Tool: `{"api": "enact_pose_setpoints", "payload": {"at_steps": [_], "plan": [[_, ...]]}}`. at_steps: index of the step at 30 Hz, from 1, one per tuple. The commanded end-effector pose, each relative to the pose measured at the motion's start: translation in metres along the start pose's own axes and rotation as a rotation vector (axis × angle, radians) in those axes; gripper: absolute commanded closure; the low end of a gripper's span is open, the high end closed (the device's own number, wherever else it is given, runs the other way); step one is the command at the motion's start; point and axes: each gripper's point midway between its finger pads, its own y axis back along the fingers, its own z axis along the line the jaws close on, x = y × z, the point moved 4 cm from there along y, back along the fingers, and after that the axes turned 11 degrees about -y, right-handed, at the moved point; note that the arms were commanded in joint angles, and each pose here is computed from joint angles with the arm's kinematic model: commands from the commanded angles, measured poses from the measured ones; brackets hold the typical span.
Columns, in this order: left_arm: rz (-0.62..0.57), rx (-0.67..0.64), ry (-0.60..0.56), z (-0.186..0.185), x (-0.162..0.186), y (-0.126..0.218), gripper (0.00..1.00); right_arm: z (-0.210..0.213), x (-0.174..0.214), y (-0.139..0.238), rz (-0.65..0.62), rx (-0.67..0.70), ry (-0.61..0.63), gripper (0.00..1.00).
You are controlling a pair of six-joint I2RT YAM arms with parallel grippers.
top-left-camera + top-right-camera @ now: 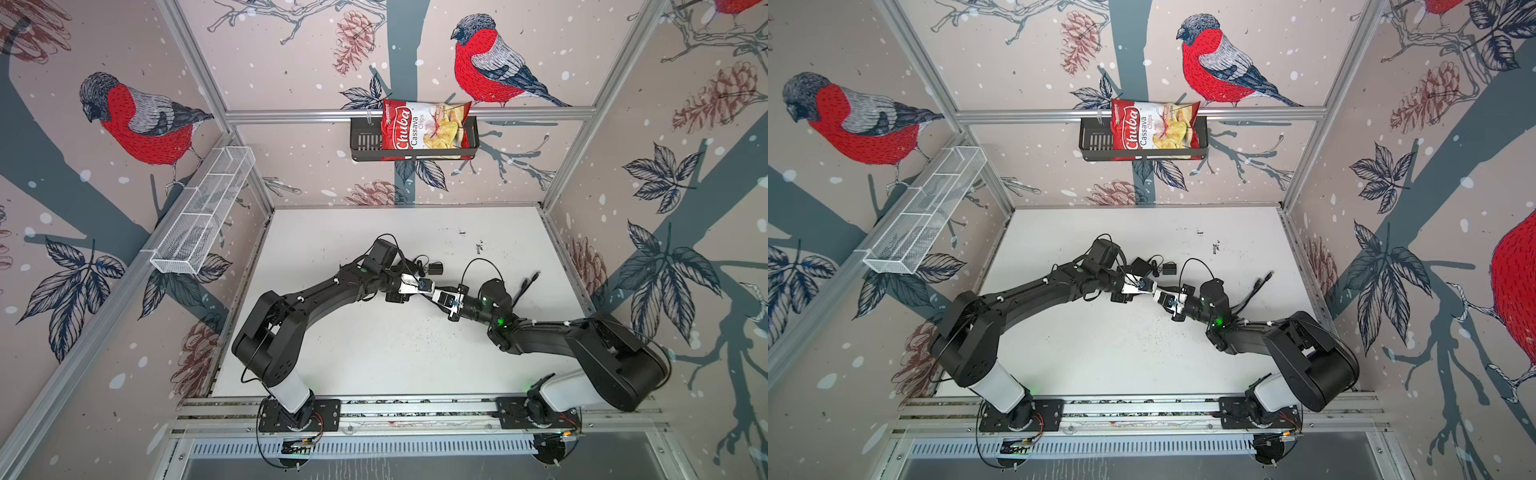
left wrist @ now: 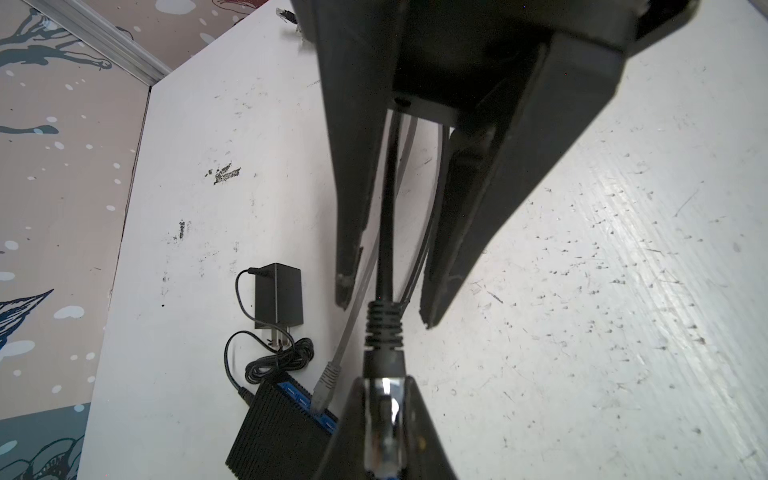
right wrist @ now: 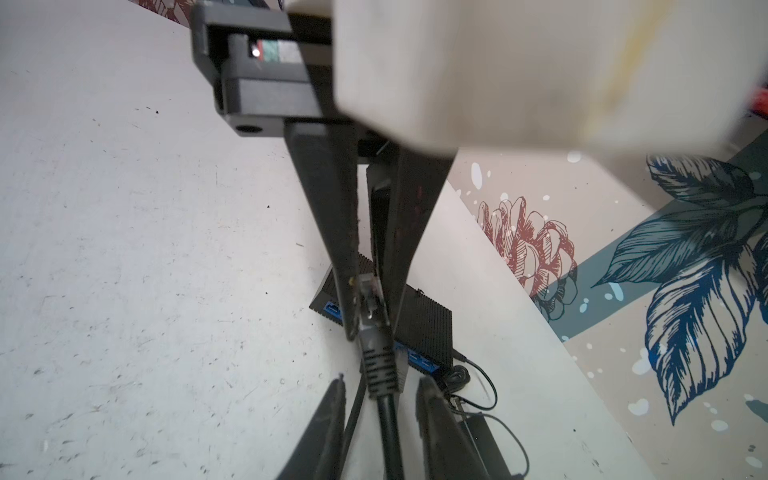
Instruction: Insert the plug into the switch port
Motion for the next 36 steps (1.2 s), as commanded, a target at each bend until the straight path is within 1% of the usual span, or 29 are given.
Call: {"api": "enact_pose_setpoints", "payload": {"at_steps": [1, 10, 17, 29, 31, 32, 33, 34, 36], "plan": [[-0.052, -0.004, -0.019, 0.003, -0.009, 0.002, 0.95, -0.001, -0.008, -0.002, -0.042, -0.002, 0.007, 0.69], [-0.057, 0.005, -0.013, 0.003, -0.010, 0.002, 0.96, -0.002, -0.013, -0.002, -0.071, 0.007, 0.008, 0.70], [-0.055, 0.007, -0.013, 0.003, -0.010, 0.003, 0.97, -0.001, -0.011, -0.007, -0.060, -0.016, 0.007, 0.74], [-0.060, 0.003, -0.019, 0.004, -0.011, 0.002, 0.97, 0.002, -0.006, -0.011, -0.030, -0.041, 0.008, 0.86], [-0.060, 0.003, -0.018, 0.005, -0.011, 0.002, 0.95, 0.002, -0.005, -0.012, -0.023, -0.041, 0.006, 0.88], [-0.060, 0.001, -0.018, 0.005, -0.011, 0.003, 0.92, 0.002, -0.005, -0.012, -0.023, -0.040, 0.007, 0.89], [-0.055, -0.002, -0.016, 0.006, -0.011, 0.002, 0.84, 0.002, -0.004, -0.012, -0.019, -0.040, 0.004, 0.91], [-0.047, -0.006, -0.013, 0.006, -0.010, 0.002, 0.74, 0.002, -0.004, -0.012, -0.017, -0.038, 0.002, 0.93], [-0.027, -0.014, -0.004, 0.007, -0.007, 0.003, 0.62, 0.002, -0.002, -0.011, -0.012, -0.036, -0.006, 0.94]]}}
